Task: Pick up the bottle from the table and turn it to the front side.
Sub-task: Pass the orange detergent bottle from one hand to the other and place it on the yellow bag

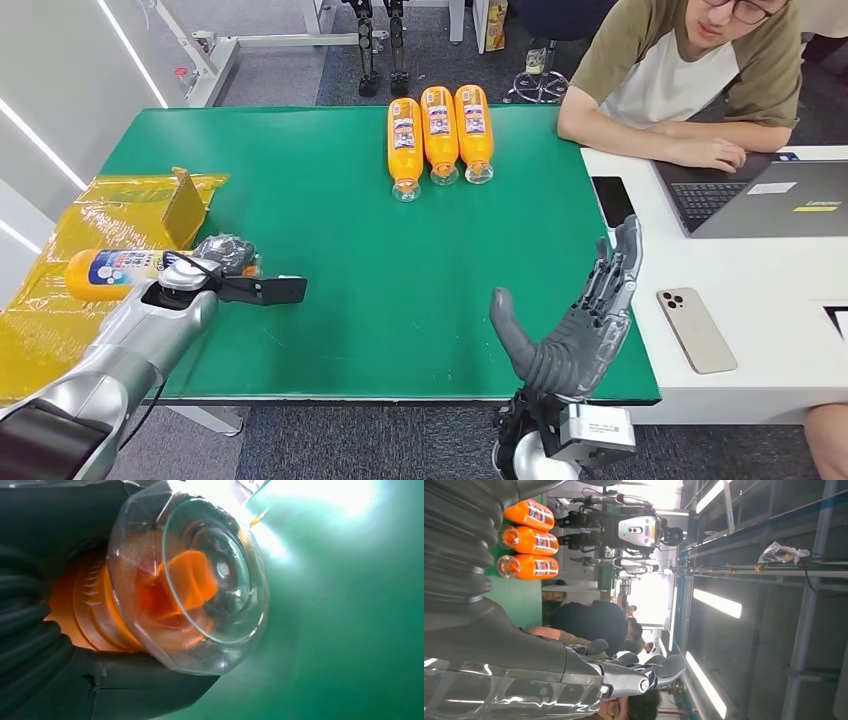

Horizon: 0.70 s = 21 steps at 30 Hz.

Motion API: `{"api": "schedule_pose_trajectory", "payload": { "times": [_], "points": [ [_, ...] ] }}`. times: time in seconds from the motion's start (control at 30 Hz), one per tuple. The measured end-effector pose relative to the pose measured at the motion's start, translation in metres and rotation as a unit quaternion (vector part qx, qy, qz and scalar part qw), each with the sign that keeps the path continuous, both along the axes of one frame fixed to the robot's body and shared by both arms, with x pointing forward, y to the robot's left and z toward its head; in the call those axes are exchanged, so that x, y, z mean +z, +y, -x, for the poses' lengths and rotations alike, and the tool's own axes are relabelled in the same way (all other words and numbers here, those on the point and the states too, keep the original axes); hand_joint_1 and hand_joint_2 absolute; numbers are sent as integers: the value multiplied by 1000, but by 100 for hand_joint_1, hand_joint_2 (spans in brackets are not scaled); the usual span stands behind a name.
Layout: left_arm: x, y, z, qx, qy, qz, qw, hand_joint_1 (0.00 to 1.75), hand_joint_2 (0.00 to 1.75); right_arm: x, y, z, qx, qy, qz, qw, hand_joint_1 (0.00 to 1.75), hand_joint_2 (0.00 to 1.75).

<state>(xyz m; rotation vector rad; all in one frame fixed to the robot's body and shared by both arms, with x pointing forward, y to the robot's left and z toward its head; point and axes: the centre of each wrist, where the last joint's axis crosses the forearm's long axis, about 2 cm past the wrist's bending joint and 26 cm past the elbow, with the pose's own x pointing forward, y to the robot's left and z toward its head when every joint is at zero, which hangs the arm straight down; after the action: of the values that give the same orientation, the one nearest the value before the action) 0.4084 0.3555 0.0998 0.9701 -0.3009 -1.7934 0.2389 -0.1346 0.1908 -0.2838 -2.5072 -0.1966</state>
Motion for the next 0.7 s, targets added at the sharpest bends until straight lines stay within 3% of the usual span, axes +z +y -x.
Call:
{"api": "schedule_pose_trajectory", "payload": {
  "times": [0.03,0.07,0.17,0.2,0.5,0.7],
  "points": [
    [0,0,0,1,0,-1,1000,175,175,0,0,0,1,1,-1,1000,0,175],
    [0,1,0,0,0,0,1000,142,175,0,0,0,1,2,-3,1000,0,175],
    [-2,1,1,-6,-2,13,1000,11,175,-1,1,0,4,4,-6,1000,0,175],
    [-3,1,2,-8,-3,21,1000,0,175,-1,1,0,4,4,-5,1000,0,175],
    [-19,-1,15,13,5,98,995,0,175,0,1,0,3,16,-2,1000,0,175],
    [-20,14,18,60,32,167,984,0,175,-2,3,-1,10,17,-13,1000,0,175]
  ]
}}
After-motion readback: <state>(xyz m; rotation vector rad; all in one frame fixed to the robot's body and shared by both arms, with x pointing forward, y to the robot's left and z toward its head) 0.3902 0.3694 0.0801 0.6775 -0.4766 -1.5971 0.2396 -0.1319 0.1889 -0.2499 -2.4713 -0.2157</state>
